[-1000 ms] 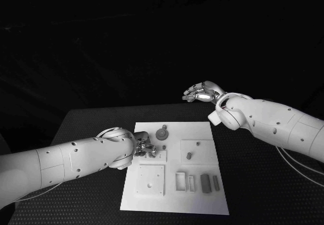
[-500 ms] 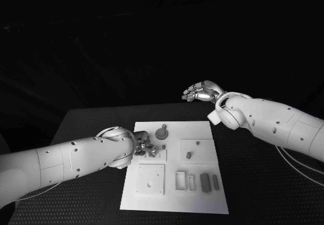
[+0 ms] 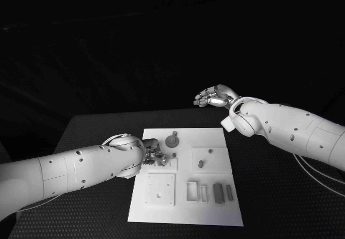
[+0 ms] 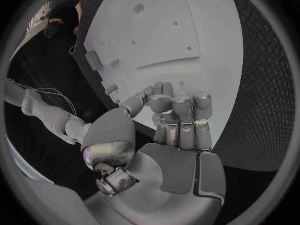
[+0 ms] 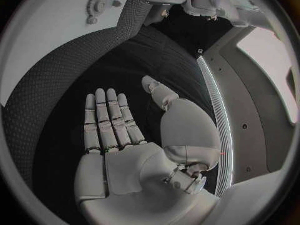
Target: Assemble the parts on the task board
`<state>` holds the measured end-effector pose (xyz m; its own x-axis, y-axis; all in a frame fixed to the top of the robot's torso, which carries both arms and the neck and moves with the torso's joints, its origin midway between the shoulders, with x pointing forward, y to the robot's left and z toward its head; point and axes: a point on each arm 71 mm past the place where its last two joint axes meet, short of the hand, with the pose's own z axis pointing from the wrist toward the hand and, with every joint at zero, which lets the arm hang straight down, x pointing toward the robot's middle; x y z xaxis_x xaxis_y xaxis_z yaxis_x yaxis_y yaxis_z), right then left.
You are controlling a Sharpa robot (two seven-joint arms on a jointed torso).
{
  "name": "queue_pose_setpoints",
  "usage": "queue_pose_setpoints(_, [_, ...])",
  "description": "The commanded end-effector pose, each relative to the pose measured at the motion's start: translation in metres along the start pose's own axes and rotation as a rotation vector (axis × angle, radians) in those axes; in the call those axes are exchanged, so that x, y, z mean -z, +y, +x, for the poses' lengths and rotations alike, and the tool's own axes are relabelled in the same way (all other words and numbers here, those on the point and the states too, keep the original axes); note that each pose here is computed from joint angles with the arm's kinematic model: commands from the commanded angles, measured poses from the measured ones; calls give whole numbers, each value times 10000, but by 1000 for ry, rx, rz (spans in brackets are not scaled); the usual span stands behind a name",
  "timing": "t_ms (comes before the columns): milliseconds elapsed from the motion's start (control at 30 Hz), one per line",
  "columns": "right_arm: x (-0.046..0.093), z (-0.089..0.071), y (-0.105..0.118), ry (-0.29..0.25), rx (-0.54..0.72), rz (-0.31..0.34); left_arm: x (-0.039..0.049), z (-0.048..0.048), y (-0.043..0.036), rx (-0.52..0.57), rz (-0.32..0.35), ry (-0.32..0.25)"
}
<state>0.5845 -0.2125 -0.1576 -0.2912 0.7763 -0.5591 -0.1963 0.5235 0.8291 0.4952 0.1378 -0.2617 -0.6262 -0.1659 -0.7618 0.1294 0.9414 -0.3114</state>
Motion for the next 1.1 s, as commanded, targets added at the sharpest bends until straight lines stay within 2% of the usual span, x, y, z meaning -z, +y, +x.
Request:
queue_pose_setpoints(33, [1, 14, 10, 12, -3, -11, -4, 85, -30, -41, 11, 43])
queue_pose_setpoints(433, [0, 16, 10, 13, -3, -10, -11, 95, -39, -28, 11, 59])
queue_pose_setpoints(900, [-5, 29, 6, 17, -4, -8, -26, 95, 4, 5, -6, 87])
queue_pose_setpoints(1100, [-5, 36, 5, 20, -5, -8, -30, 104, -16, 2, -5, 95])
